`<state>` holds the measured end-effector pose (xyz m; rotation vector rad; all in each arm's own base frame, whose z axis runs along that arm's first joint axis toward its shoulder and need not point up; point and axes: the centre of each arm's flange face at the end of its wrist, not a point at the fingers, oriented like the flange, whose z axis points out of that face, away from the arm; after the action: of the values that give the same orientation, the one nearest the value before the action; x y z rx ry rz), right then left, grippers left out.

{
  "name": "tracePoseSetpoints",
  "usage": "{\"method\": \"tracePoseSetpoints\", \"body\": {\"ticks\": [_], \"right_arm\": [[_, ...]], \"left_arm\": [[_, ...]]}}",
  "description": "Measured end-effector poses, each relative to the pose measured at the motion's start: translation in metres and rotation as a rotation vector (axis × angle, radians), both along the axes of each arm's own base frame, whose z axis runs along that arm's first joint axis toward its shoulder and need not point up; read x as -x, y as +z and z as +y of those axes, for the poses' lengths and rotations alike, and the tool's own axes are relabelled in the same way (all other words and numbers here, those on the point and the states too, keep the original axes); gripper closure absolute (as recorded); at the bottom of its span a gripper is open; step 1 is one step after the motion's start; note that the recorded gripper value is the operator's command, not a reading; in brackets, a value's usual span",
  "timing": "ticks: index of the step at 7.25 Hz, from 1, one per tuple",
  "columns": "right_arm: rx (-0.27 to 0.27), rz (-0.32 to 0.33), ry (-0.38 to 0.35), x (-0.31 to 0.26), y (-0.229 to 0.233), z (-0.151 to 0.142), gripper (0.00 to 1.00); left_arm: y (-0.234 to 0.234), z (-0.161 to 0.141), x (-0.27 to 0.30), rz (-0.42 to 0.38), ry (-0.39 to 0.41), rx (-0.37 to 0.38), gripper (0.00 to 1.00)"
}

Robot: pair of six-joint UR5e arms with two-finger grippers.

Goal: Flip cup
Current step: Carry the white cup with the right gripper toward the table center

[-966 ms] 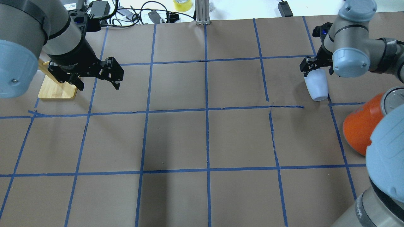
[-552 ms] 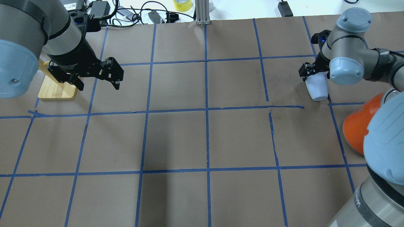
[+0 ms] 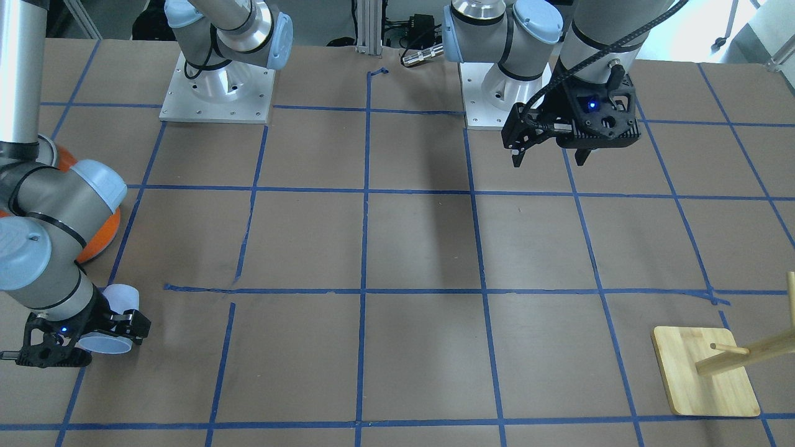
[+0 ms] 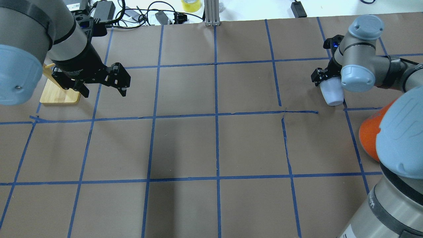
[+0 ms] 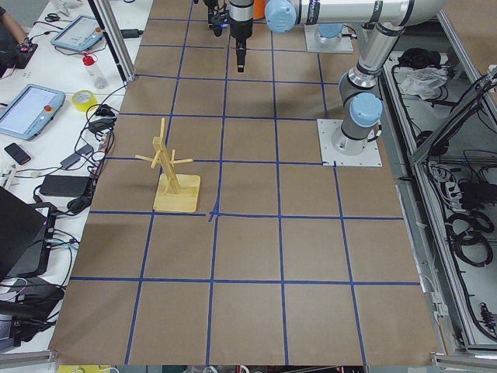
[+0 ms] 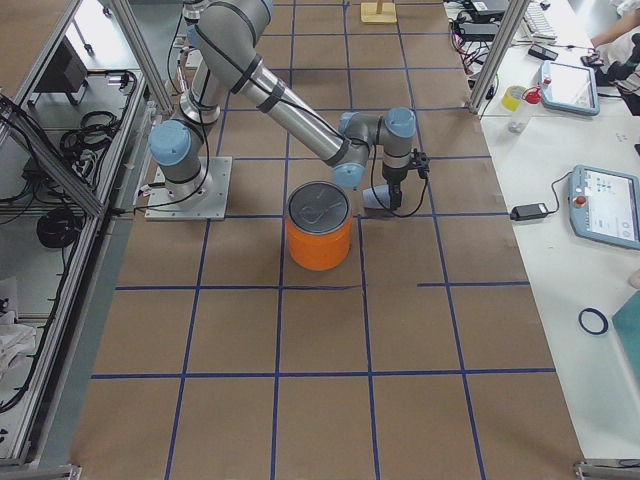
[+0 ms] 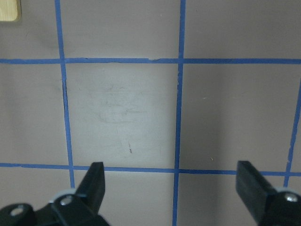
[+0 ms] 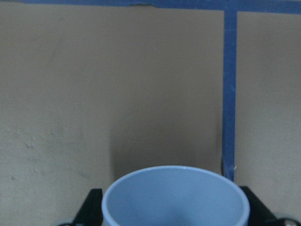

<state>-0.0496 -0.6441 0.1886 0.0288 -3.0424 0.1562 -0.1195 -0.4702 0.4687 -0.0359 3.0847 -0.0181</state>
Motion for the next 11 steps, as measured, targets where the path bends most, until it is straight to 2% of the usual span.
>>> {"method": "tracePoseSetpoints", "body": {"ticks": [1, 3, 4, 5, 6, 7, 8, 9, 11], "right_arm": [[-0.003, 0.000, 0.001, 0.000, 0.000, 0.001, 0.38], [-0.013, -0.012, 0.000, -0.002, -0.002, 0.003, 0.67], [-0.015, -0.019, 0.000, -0.003, 0.004, 0.004, 0.74], [-0.009, -0.027, 0.006, -0.009, 0.026, 0.005, 0.75], [0.016, -0.036, 0.037, -0.027, 0.061, 0.008, 0.86], [0.054, -0.040, 0.103, -0.063, 0.093, 0.010, 0.85], [0.081, -0.039, 0.188, -0.111, 0.113, 0.014, 0.90], [0.102, -0.039, 0.272, -0.160, 0.121, 0.021, 0.90], [0.136, -0.043, 0.429, -0.252, 0.125, 0.042, 0.86]], "left_arm": [[0.000, 0.001, 0.000, 0.000, -0.001, 0.000, 0.00], [0.000, 0.001, -0.001, -0.001, 0.000, 0.003, 0.00], [0.001, 0.001, -0.001, -0.001, 0.000, 0.005, 0.00], [0.002, 0.000, -0.001, -0.001, 0.000, 0.013, 0.00], [0.006, -0.002, -0.001, -0.001, 0.000, 0.037, 0.00], [0.010, -0.005, -0.002, -0.002, -0.002, 0.063, 0.00], [0.013, -0.006, -0.002, -0.003, -0.015, 0.077, 0.00], [0.016, -0.008, -0.003, -0.005, -0.032, 0.087, 0.00], [0.026, -0.016, -0.024, -0.008, -0.003, 0.102, 0.00]]}}
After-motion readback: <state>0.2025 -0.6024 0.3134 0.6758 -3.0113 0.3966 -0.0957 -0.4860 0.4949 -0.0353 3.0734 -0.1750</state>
